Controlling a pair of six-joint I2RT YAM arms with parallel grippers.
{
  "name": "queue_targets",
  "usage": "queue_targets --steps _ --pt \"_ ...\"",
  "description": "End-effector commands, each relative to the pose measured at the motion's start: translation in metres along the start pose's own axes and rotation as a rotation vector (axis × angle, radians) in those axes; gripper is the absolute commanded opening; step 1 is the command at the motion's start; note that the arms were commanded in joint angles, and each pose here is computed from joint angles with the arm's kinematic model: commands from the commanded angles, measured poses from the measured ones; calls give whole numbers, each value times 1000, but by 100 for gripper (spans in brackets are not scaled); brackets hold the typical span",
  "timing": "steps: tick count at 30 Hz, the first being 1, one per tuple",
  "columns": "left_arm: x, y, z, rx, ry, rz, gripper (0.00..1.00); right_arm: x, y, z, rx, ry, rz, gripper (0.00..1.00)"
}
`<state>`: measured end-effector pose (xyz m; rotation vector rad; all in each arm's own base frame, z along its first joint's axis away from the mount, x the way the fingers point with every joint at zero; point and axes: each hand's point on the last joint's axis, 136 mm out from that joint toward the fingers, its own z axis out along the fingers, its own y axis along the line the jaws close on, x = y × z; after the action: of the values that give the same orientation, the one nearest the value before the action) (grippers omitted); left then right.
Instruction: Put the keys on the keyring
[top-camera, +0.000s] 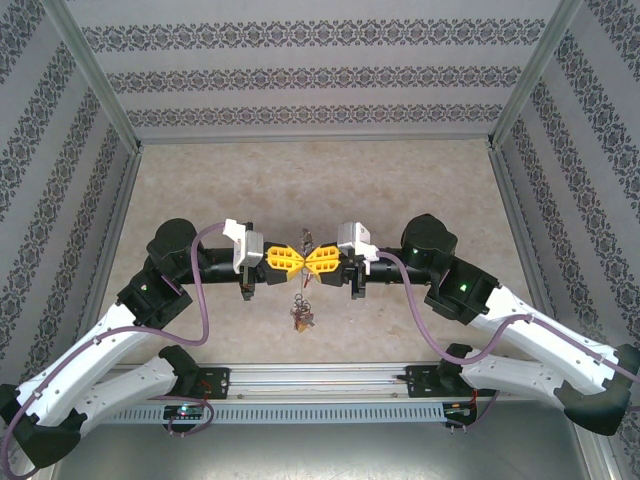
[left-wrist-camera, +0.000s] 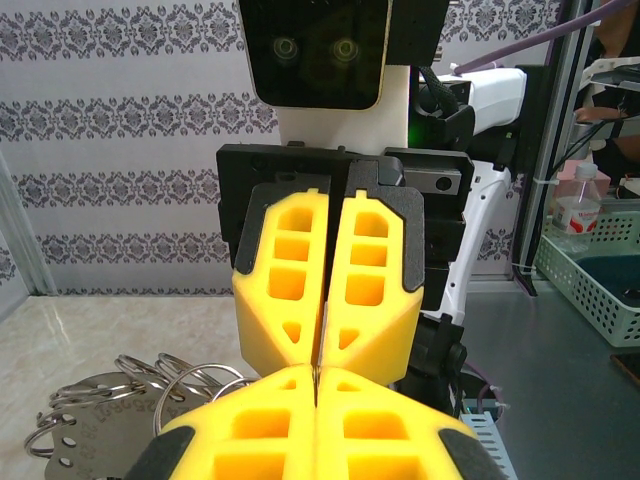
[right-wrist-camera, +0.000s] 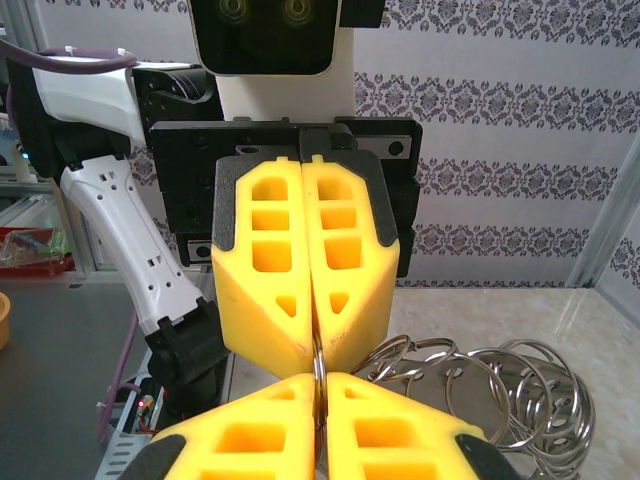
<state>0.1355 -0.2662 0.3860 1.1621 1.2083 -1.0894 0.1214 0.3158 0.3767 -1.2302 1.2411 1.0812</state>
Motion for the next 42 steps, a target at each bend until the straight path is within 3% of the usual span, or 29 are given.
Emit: queue_targets --steps 1,9,17,26,33,42 --pt "-31 -6 -7 12 -86 73 0 -3 9 6 -60 0 12 12" --pt "-31 -5 -7 7 -86 77 0 3 15 8 -105 14 37 20" --pt "-33 -4 -7 6 -90 76 0 9 16 6 -96 23 45 17" --pt "-34 -5 -7 10 -92 76 0 16 9 8 -61 42 57 21" --pt "-33 -4 -7 10 -85 71 0 20 3 7 -23 43 60 13" --pt "-31 -2 -5 11 -77 65 0 24 -3 9 -4 40 85 20"
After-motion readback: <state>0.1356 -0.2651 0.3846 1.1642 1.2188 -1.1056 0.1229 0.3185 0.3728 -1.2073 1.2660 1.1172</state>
